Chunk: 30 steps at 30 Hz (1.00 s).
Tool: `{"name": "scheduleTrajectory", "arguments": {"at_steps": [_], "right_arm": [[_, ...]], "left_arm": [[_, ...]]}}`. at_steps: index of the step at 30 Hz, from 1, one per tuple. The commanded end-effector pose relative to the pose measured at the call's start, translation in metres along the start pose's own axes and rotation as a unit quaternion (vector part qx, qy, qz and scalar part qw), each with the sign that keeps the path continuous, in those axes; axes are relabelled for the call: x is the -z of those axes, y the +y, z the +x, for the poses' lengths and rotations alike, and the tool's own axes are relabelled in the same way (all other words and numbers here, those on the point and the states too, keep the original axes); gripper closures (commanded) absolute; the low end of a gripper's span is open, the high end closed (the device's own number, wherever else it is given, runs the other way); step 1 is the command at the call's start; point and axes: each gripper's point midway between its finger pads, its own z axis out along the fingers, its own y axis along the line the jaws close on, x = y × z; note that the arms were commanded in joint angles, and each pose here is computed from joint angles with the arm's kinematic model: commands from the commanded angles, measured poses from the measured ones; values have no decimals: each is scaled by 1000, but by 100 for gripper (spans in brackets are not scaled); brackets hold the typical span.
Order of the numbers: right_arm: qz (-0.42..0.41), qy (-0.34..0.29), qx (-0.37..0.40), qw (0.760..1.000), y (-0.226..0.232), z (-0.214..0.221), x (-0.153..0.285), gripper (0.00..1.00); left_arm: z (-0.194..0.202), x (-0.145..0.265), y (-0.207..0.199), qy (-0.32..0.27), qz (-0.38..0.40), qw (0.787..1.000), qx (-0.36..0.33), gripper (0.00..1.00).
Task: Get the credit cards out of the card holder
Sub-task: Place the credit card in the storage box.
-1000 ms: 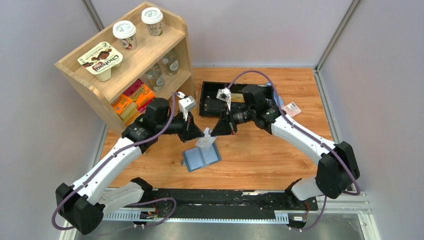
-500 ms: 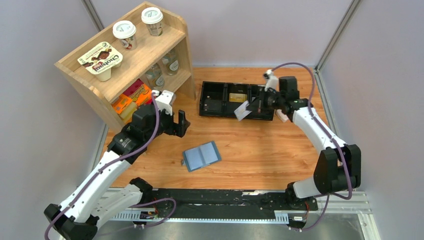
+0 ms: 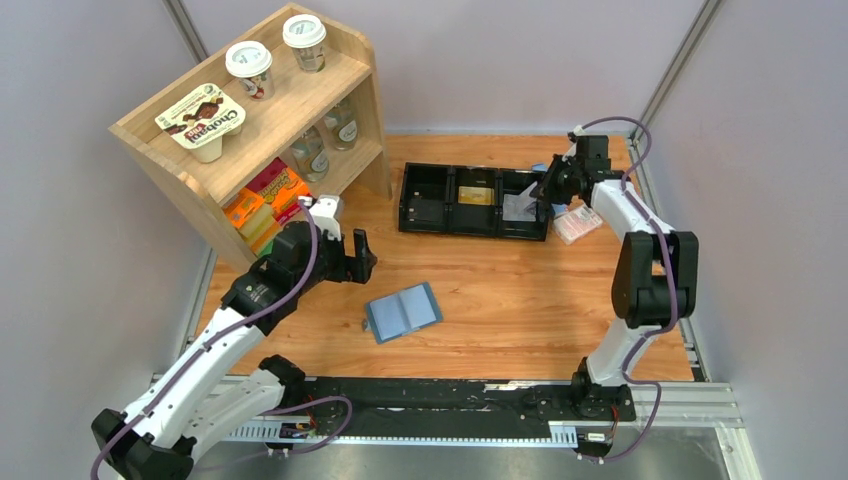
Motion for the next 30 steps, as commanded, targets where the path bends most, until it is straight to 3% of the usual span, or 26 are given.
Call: {"name": "scheduleTrajectory", "arguments": {"at_steps": [1,7,12,17,23,30], "right_arm": [[-7,-18,-16,1000,8,-21,-24,96],[4,12,-17,1000,4,-14,-39,89],[79,-10,1,997,-12,-27,-14,56],[117,-34,40,992,-6,-34,23,35],[34,-26,102,994,57,3,48,33],[-61,38,161,984,134,104,53,34]], "left_arm": [[10,-3,1,14,-8,999,44,1],[33,-15,-19,63,53,996,28,1],[52,-27,-24,107,70,992,22,1],[67,-34,-25,136,73,988,26,1],[89,-42,-17,176,47,982,47,2],[111,-49,-13,224,28,972,62,17]]}}
